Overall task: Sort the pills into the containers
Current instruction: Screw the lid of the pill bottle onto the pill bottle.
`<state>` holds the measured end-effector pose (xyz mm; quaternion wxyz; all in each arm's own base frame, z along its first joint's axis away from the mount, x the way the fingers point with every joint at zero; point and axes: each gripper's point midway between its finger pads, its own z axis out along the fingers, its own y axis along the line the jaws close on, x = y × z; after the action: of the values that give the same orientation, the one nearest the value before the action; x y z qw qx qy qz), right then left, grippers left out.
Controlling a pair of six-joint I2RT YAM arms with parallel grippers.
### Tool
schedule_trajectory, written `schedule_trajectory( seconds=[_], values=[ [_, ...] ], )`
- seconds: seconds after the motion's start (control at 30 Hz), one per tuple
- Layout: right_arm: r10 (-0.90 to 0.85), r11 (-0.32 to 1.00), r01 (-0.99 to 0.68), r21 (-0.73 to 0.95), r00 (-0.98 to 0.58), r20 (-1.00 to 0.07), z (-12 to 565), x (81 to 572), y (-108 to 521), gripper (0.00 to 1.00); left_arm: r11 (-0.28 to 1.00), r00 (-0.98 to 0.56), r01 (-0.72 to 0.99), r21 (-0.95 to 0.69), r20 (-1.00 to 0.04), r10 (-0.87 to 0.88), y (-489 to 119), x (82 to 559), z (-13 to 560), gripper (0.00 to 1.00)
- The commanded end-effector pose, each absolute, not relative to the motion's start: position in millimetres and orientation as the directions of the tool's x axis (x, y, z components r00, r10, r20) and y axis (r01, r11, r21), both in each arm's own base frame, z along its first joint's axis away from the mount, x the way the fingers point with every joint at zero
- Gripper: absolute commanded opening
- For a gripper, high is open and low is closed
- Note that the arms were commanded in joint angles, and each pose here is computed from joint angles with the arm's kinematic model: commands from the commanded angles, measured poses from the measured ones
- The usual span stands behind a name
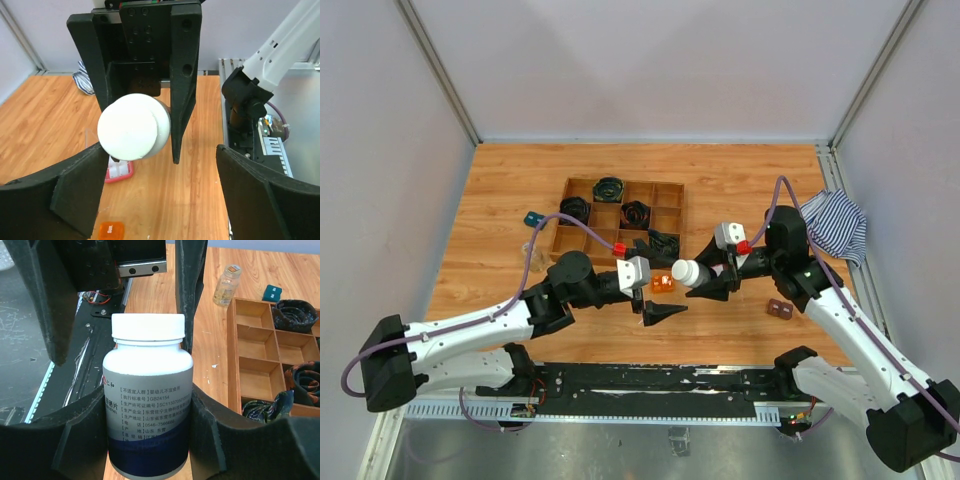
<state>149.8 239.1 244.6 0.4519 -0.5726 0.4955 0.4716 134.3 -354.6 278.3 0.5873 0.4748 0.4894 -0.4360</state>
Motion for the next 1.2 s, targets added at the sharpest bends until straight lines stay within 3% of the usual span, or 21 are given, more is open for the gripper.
schedule_trajectory(
  seconds=[0.0, 0.1, 0.27, 0.47, 0.6, 0.73, 0.93, 1.17],
  values=[
    [-0.121, -0.079, -0.991, -0.107, 0.116, -0.986, 257.0, 156.4, 238.7, 0.01, 0.117, 0.127, 0.986, 0.116, -0.988, -0.092, -349.8, 120.8, 291.9, 0.93],
    [-0.121, -0.079, -0.991, -0.110, 0.119, -0.985, 257.3, 156.1, 238.5, 0.01, 0.154, 0.112, 0.984, 0.090, -0.983, -0.142, -339.6, 120.5, 301.1, 0.99],
    [-0.123, -0.078, -0.991, -0.112, 0.121, -0.985, 257.2, 156.2, 238.3, 0.01, 0.217, -0.021, 0.972, -0.084, -0.961, -0.277, -312.6, 117.1, 309.9, 0.99],
    [-0.127, -0.076, -0.991, -0.109, 0.118, -0.985, 255.1, 157.4, 238.5, 0.01, 0.058, -0.300, 0.912, -0.407, -0.755, -0.583, -277.7, 99.5, 337.9, 0.98],
    [-0.130, -0.076, -0.992, -0.106, 0.115, -0.985, 254.0, 158.3, 238.8, 0.01, 0.062, -0.421, 0.807, -0.588, -0.644, -0.638, -273.1, 118.1, 344.9, 0.88],
    [-0.134, -0.067, -0.992, -0.111, 0.119, -0.984, 253.8, 159.6, 238.1, 0.01, 0.229, -0.420, 0.718, -0.657, -0.672, -0.610, -285.2, 139.7, 335.0, 0.83],
    [-0.138, -0.065, -0.992, -0.108, 0.116, -0.984, 252.8, 160.6, 238.0, 0.00, 0.521, -0.338, 0.624, -0.582, -0.802, -0.492, -307.7, 149.8, 326.9, 0.81],
    [-0.141, -0.060, -0.992, -0.107, 0.114, -0.983, 252.6, 161.2, 238.0, 0.01, 0.680, -0.327, 0.566, -0.466, -0.884, -0.333, -331.9, 160.5, 318.0, 0.77]
  ],
)
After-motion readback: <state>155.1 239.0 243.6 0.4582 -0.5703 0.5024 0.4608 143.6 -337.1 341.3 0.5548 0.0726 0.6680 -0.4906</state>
